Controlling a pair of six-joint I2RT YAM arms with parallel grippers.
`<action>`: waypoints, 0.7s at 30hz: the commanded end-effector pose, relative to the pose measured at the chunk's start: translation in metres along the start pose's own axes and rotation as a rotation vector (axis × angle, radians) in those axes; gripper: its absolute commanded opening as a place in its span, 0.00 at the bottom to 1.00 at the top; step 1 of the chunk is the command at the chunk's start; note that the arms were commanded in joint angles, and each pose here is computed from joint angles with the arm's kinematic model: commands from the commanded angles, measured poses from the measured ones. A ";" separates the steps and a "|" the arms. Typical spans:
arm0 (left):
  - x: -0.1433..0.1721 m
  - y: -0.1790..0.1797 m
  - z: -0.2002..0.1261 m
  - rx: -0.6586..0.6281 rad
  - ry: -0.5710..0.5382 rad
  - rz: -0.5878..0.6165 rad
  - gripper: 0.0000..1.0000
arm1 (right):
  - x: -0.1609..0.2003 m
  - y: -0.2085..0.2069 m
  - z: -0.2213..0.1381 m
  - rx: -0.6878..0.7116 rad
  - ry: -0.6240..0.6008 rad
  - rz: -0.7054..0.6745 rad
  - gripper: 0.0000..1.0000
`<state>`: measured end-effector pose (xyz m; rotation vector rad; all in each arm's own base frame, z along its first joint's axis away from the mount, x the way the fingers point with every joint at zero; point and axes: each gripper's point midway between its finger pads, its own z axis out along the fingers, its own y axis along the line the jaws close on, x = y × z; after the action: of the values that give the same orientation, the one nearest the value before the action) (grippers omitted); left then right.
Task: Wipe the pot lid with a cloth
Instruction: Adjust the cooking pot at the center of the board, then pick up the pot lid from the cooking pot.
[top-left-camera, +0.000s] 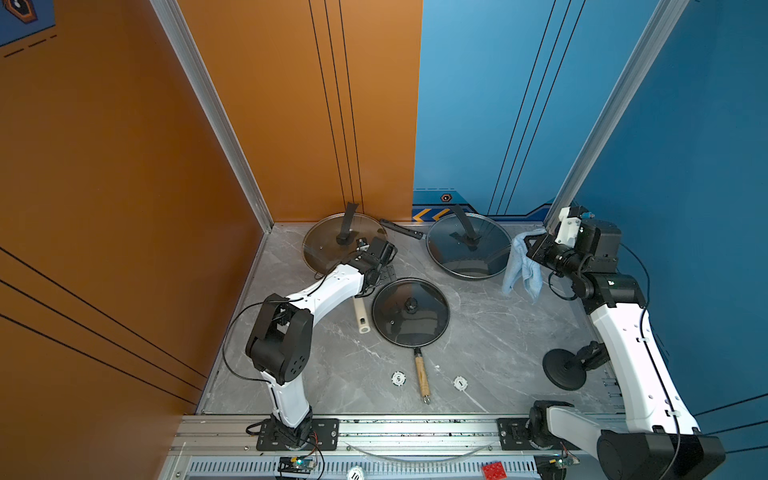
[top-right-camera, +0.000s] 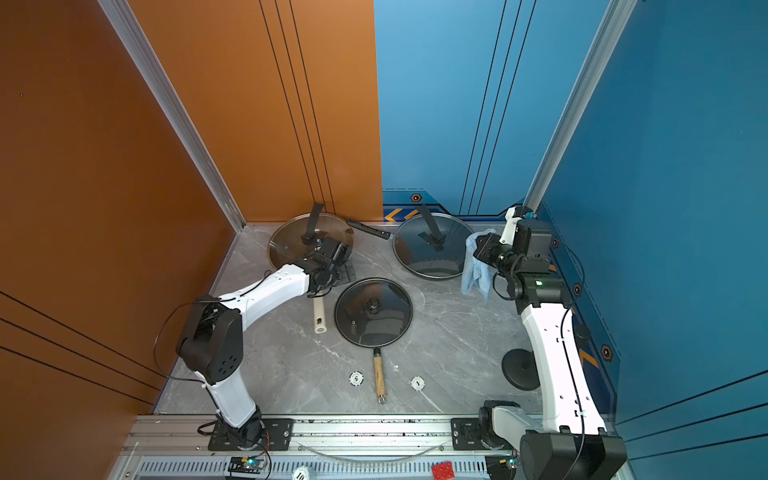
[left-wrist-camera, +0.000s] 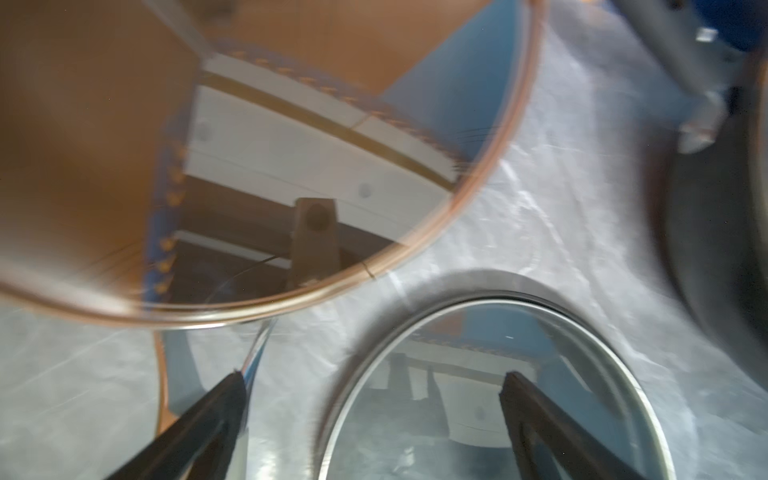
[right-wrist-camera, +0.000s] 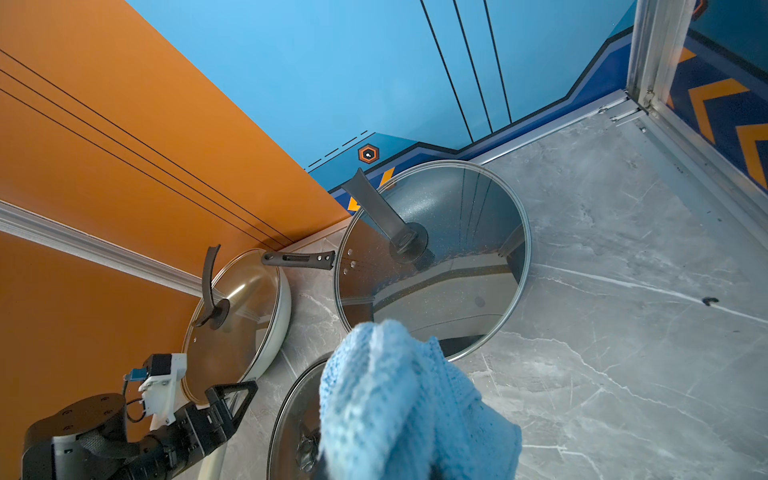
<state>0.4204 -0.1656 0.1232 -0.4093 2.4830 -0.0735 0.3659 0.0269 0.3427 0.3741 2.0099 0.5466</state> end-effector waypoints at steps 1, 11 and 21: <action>-0.006 0.018 -0.017 -0.067 -0.014 0.072 0.98 | -0.004 -0.003 -0.003 0.013 -0.028 -0.011 0.06; 0.036 -0.093 -0.033 0.201 -0.005 0.394 0.98 | 0.000 -0.006 -0.004 0.018 -0.034 -0.005 0.06; 0.103 -0.117 -0.030 0.266 0.108 0.448 0.98 | 0.002 -0.010 -0.010 0.032 -0.037 -0.009 0.07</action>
<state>0.3704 -0.2972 0.1136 0.2116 2.5425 -0.2302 0.3582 0.0217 0.3383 0.3916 2.0003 0.5207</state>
